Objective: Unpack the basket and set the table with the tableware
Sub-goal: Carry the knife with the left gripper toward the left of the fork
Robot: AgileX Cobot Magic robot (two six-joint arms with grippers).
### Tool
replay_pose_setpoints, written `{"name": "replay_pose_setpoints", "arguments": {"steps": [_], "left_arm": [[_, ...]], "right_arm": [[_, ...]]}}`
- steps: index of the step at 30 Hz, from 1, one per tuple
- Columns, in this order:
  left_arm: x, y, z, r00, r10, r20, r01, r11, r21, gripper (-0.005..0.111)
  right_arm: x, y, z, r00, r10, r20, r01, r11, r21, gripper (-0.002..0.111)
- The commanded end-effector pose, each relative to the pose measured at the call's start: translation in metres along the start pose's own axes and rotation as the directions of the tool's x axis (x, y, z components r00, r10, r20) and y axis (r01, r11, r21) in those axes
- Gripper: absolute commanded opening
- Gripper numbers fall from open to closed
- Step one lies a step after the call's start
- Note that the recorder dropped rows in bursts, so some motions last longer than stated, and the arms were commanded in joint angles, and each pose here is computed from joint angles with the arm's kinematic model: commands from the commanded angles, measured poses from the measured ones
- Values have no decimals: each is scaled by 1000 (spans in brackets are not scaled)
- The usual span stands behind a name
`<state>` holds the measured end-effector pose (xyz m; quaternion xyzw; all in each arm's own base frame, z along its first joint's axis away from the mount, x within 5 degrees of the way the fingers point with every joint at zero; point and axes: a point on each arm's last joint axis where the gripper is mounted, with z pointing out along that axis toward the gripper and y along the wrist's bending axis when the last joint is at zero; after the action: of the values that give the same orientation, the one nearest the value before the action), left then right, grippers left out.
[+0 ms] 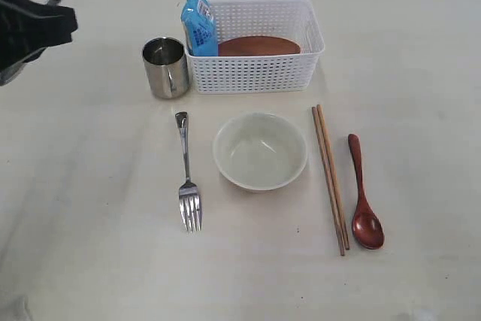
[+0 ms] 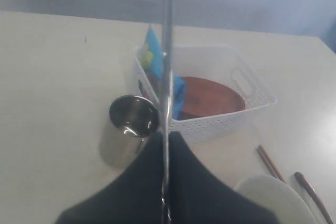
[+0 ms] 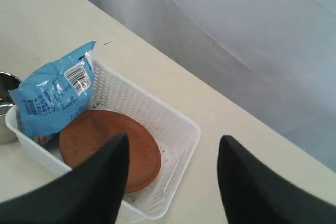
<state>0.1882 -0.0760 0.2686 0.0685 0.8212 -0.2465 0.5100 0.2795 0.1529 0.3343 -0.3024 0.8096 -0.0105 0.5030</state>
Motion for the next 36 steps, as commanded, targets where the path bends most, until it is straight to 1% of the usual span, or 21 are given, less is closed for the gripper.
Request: {"name": "replay_pose_setpoints", "arguments": {"steps": [1, 5, 10, 13, 20, 23, 24, 25, 27, 30, 33, 36], "left_arm": [[13, 0, -36, 994, -48, 97, 50, 999, -21, 0], [28, 3, -54, 987, -61, 147, 68, 997, -44, 0], [40, 3, -67, 981, -58, 184, 65, 997, -33, 0], [42, 4, -67, 982, -58, 179, 66, 997, -34, 0], [43, 0, -67, 983, -64, 170, 63, 998, 7, 0], [47, 1, -66, 992, -40, 123, 42, 999, -14, 0], [48, 3, -66, 992, -70, 109, 73, 997, -25, 0], [50, 8, -67, 992, -83, 98, 91, 993, -79, 0], [50, 12, -67, 989, -97, 109, 110, 987, -120, 0], [51, 15, -67, 985, -118, 125, 136, 980, -146, 0], [59, 16, -65, 972, -172, 157, 193, 973, -128, 0], [71, 14, -62, 963, -206, 173, 221, 973, -73, 0]], "right_arm": [[2, -2, -2, 998, 60, -29, -60, 998, 6, 49], [1, -2, -2, 998, 58, -18, -58, 998, 4, 49], [1, -2, -2, 998, 58, -18, -58, 998, 4, 49], [1, -2, -2, 998, 58, -18, -58, 998, 4, 49], [1, -2, -2, 998, 58, -18, -58, 998, 4, 49], [1, -2, -2, 998, 58, -18, -58, 998, 4, 49], [1, -2, -2, 998, 58, -18, -58, 998, 4, 49], [1, -2, -2, 998, 58, -18, -58, 998, 4, 49], [1, -2, -2, 998, 58, -18, -58, 998, 4, 49], [1, -2, -2, 998, 58, -15, -58, 998, 3, 49], [1, -2, -2, 998, 58, -15, -58, 998, 3, 49], [1, -2, -2, 998, 58, -15, -58, 998, 3, 49]]}}
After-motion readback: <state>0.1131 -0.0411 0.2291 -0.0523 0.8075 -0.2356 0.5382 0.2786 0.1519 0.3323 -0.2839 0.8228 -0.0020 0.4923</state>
